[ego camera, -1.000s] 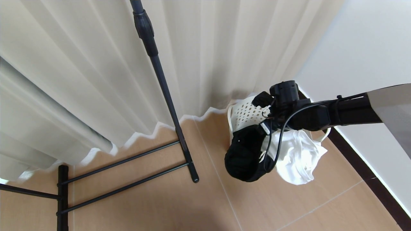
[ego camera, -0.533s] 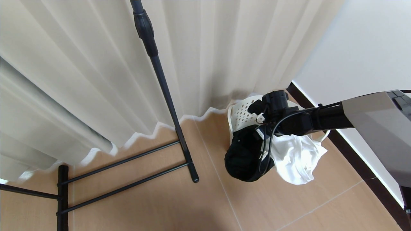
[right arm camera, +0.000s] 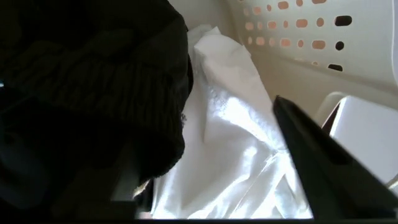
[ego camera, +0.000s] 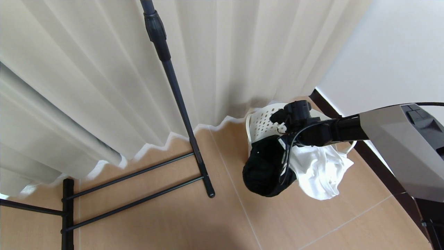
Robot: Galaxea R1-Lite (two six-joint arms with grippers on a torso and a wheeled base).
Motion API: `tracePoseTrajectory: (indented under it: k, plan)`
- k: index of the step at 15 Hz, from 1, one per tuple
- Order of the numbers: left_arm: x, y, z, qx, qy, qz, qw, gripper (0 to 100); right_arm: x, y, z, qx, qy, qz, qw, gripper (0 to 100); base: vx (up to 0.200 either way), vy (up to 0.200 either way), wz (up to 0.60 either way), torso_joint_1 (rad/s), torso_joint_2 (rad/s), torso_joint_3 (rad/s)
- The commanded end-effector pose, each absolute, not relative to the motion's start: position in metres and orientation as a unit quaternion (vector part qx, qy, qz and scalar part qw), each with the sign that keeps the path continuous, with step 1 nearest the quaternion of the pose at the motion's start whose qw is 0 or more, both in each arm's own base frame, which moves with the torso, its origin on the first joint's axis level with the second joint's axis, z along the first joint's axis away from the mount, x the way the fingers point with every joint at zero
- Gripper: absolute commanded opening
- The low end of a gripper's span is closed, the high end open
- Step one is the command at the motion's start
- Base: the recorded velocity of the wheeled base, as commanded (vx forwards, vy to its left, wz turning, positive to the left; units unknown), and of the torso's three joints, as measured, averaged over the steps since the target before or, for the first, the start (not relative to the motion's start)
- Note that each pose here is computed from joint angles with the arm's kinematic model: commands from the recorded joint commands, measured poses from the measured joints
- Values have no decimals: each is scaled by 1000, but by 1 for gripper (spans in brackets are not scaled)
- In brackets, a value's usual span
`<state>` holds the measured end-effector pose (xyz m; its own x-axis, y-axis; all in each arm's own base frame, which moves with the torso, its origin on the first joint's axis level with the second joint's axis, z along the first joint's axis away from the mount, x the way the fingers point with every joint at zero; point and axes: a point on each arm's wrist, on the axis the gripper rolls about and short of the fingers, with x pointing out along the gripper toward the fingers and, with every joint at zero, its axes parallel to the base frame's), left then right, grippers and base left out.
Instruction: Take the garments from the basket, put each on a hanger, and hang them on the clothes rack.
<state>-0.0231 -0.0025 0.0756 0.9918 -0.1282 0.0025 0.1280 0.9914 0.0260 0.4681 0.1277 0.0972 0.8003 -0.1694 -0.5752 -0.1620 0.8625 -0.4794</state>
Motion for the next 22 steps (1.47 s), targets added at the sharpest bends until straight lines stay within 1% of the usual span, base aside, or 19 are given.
tracePoseTrajectory:
  k: [1,2,4,5,6,7,8,9,10,11,12,13,14,15,17,18,19,21,22]
  plan:
    - [-23,-3,76,13,-2,-64,998,100,470,128,95,-260,315,-2,913,0,0,0,0,0,0,0]
    - [-23,-3,76,13,-2,-64,998,100,470,128,96,-258,314,-3,914,0,0,0,0,0,0,0]
    - [-23,-3,76,12,-2,-64,998,100,466,134,101,-231,307,-8,923,0,0,0,0,0,0,0]
    - [-23,-2,76,12,-2,-63,998,100,453,144,121,-203,292,-6,935,0,0,0,0,0,0,0]
    - [-23,-3,76,12,-1,-64,998,100,445,149,131,-191,286,-3,939,0,0,0,0,0,0,0]
    - [-23,-2,76,11,-1,-63,998,100,420,153,160,-167,268,3,949,0,0,0,0,0,0,0]
    - [-23,-2,76,11,-1,-63,998,100,403,155,176,-157,258,8,953,0,0,0,0,0,0,0]
    - [-23,-2,76,10,-1,-63,998,100,360,154,212,-125,234,19,964,0,0,0,0,0,0,0]
    - [-23,-2,76,10,-1,-63,998,100,345,154,222,-115,226,24,967,0,0,0,0,0,0,0]
    - [-23,-2,76,11,-1,-63,998,100,296,148,253,-88,196,46,975,0,0,0,0,0,0,0]
    - [-23,-2,76,11,-1,-63,998,100,267,141,270,-76,173,60,980,0,0,0,0,0,0,0]
    - [-23,-2,76,11,-1,-63,998,100,264,141,271,-75,170,61,981,0,0,0,0,0,0,0]
    - [-23,-2,76,12,-1,-63,998,100,216,131,293,-57,121,96,986,0,0,0,0,0,0,0]
    - [-23,-2,76,12,-1,-63,998,100,186,128,304,-47,93,126,987,0,0,0,0,0,0,0]
    - [-23,-2,76,12,-2,-63,998,100,153,119,313,-35,66,157,985,0,0,0,0,0,0,0]
    - [-23,-2,76,12,-2,-63,998,100,147,114,314,-32,60,160,985,0,0,0,0,0,0,0]
    - [-23,-2,76,12,-2,-63,998,100,144,111,311,-28,61,160,985,0,0,0,0,0,0,0]
    - [-23,-3,75,12,-1,-64,998,100,143,111,294,1,72,162,984,0,0,0,0,0,0,0]
    - [-23,-3,75,12,-1,-64,998,100,145,113,291,8,63,172,983,0,0,0,0,0,0,0]
